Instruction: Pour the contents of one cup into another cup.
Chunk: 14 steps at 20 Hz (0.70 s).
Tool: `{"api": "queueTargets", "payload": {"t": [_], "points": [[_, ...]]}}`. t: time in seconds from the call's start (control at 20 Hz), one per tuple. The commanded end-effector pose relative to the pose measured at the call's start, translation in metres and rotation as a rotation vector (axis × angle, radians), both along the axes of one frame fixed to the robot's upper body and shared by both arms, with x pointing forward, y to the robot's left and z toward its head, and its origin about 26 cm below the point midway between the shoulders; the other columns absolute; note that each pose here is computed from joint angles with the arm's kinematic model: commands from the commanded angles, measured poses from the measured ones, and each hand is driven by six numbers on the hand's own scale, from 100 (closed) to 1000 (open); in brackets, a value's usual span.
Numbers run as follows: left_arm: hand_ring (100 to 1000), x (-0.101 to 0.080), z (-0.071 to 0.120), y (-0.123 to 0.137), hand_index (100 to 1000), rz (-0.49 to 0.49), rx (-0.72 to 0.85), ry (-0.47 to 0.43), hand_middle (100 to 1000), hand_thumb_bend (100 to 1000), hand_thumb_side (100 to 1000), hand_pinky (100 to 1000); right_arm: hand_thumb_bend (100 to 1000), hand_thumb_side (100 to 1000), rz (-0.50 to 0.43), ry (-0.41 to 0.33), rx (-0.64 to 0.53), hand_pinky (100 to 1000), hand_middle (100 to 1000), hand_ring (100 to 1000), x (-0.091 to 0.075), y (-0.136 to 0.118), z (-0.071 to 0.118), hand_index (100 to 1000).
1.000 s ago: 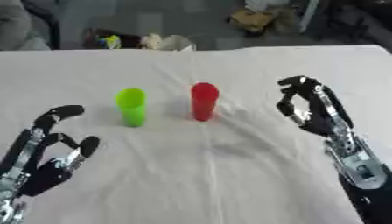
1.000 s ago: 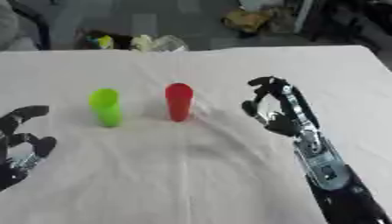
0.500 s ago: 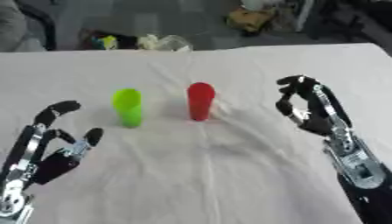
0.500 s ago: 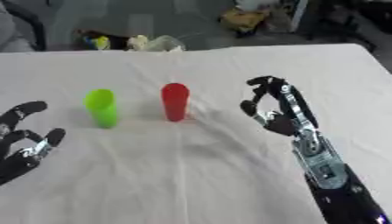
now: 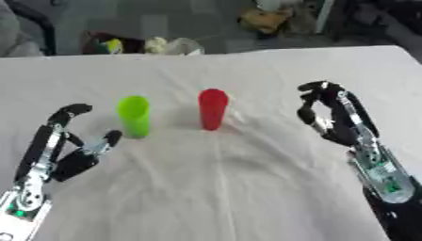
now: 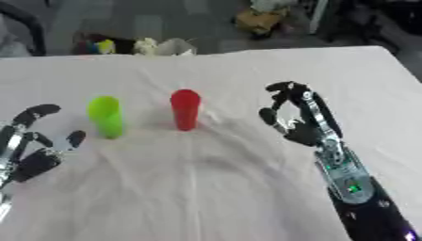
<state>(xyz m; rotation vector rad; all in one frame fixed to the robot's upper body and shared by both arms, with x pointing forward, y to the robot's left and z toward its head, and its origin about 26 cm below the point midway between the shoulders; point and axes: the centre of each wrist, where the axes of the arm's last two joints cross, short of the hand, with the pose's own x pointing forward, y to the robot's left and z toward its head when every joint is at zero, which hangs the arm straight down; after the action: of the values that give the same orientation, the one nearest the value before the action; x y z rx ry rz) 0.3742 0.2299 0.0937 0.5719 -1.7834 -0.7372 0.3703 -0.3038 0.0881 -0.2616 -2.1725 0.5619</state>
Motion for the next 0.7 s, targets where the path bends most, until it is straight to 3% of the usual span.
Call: {"api": "queueTargets", "payload": {"t": [0.05, 0.7], "points": [[943, 0.01, 0.003, 0.0, 862, -0.001, 0.029, -0.017, 846, 626, 655, 514, 644, 659, 0.011, -0.039, -0.008, 728, 371, 451, 0.002, -0.001, 0.014, 710], [973, 0.037, -0.005, 0.0, 866, 0.029, 0.062, -0.016, 858, 686, 669, 551, 644, 659, 0.025, -0.039, -0.01, 728, 369, 450, 0.003, 0.002, 0.014, 711]]}}
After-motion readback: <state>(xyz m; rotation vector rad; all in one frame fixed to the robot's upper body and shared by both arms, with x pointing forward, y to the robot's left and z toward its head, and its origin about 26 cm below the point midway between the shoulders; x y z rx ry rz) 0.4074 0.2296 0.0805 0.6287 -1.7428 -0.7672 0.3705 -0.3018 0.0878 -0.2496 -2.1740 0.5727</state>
